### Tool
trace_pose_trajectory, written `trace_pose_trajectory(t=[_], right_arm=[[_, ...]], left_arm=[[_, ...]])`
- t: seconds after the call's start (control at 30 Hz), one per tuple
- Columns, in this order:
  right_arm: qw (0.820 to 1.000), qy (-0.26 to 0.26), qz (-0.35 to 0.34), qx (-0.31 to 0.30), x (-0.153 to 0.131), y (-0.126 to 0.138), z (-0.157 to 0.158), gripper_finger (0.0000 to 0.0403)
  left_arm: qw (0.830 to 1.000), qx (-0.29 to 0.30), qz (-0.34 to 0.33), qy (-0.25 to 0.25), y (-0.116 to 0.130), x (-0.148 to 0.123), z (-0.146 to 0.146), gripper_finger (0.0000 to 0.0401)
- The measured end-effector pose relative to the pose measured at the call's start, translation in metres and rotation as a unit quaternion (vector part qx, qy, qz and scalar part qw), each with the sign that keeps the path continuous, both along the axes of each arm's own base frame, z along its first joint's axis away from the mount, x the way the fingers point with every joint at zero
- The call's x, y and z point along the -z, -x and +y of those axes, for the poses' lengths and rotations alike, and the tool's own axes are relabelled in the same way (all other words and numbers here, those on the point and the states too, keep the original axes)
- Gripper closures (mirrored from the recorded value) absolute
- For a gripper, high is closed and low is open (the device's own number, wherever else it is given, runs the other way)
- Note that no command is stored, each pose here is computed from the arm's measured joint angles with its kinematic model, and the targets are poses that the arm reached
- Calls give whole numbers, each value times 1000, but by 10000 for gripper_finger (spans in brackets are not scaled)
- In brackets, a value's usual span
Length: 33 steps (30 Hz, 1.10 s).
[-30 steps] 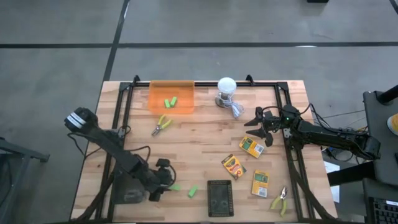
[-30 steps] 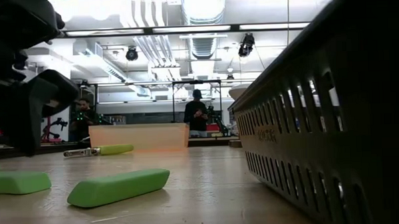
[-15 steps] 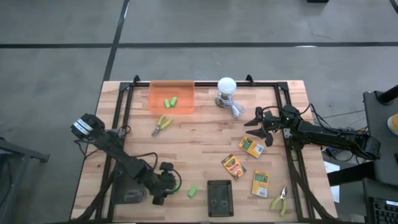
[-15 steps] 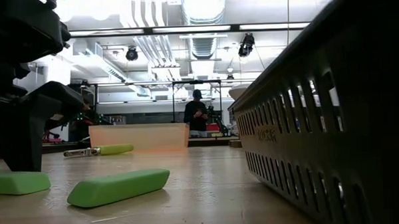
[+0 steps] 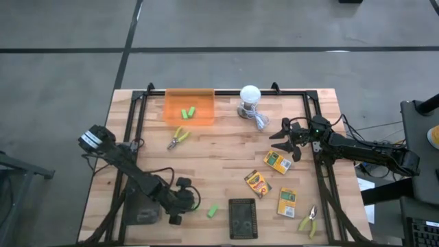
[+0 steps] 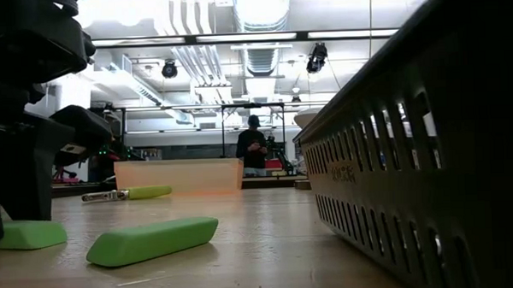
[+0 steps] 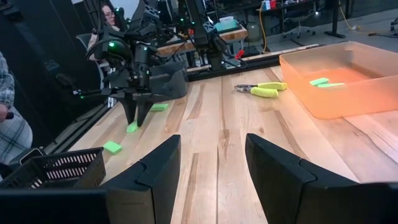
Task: Pick & Place School Supplies
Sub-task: Put the green eraser into the orange bin
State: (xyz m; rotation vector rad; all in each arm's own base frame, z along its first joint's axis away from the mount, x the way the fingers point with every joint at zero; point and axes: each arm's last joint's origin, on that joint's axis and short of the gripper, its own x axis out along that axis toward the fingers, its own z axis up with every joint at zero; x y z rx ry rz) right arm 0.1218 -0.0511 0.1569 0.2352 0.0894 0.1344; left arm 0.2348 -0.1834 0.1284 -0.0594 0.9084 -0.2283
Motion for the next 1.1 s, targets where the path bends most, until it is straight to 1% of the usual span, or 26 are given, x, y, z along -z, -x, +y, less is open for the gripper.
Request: trace_pose_trajectory(t=[0.07,0.13,0.43,0.57,0.7,0.87,1.0,1.1], right_arm=[[1000,0,0,0,0,0,0,225],[1000,0,0,0,0,0,0,225],[1000,0,0,0,0,0,0,225],[1000,0,0,0,0,0,0,225],[1000,0,0,0,0,0,0,225],[1000,0,0,0,0,0,0,225],[1000,0,0,0,0,0,0,225],[1000,0,0,0,0,0,0,225]], left_arm=[[1000,-1,1,1,0,0,0,318],[1000,-4,1,3,0,0,0,328],[1000,-18,5,15,0,-1,0,322],[999,-22,6,22,2,-8,2,322],[998,-53,-14,26,0,-30,4,322],[994,-106,-23,4,0,-60,14,322],[987,-152,-45,-9,-4,-90,24,322],[978,-198,-58,-20,-8,-112,36,322]])
